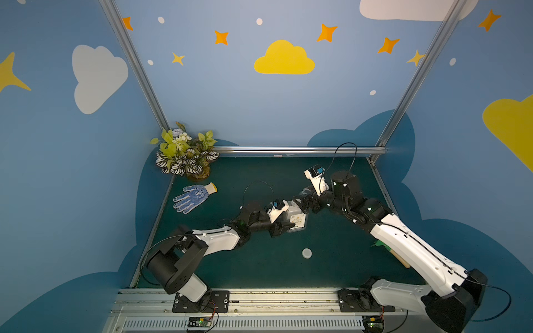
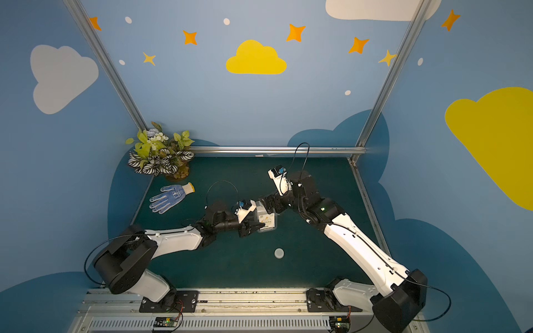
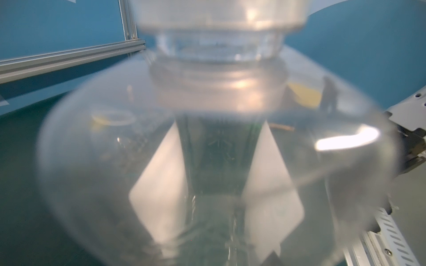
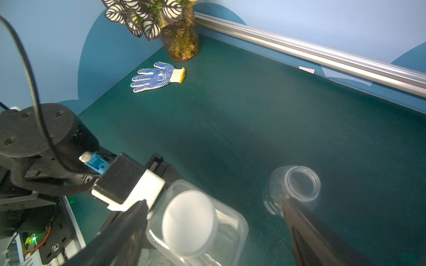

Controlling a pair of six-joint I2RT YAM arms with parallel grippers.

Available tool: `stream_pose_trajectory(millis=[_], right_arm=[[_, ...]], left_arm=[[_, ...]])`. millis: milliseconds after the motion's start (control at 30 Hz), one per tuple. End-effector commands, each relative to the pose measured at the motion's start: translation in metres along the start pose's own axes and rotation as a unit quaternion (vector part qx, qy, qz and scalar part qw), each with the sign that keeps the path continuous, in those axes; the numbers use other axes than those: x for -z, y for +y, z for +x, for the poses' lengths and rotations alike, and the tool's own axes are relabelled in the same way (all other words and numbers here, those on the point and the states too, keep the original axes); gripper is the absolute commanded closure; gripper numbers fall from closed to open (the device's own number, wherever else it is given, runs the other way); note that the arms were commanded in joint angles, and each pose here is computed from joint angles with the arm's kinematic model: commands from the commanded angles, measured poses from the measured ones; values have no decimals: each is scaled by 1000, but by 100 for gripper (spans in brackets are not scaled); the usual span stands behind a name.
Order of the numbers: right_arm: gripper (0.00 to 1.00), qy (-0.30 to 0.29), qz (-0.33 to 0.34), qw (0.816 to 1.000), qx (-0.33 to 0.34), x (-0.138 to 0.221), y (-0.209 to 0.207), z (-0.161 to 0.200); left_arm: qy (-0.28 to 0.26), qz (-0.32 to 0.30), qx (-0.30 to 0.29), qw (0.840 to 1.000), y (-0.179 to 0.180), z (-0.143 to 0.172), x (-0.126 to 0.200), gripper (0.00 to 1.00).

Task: Screw on the bottle caps
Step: Screw the bottle cap onto the plastic bottle.

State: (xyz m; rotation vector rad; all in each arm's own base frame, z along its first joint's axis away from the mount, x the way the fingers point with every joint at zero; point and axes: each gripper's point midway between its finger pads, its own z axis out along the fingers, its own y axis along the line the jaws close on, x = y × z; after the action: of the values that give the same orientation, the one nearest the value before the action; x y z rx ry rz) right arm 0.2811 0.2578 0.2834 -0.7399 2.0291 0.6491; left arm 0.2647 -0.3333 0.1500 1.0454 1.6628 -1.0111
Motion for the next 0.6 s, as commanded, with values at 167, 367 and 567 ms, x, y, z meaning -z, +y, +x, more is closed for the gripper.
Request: stream_pose_trajectory(millis=[167, 367, 567], right_arm=[[7, -34, -58, 998, -10, 10, 9, -8], [11, -32, -68, 997, -14, 9, 11, -5], [19, -10, -71, 997, -18, -3, 9, 4]], left_arm=[[-6, 35, -1, 999, -18, -12, 11, 98], [2, 59, 14, 998, -22, -5, 6, 98], [6, 67, 20, 998, -22, -1, 4, 98]])
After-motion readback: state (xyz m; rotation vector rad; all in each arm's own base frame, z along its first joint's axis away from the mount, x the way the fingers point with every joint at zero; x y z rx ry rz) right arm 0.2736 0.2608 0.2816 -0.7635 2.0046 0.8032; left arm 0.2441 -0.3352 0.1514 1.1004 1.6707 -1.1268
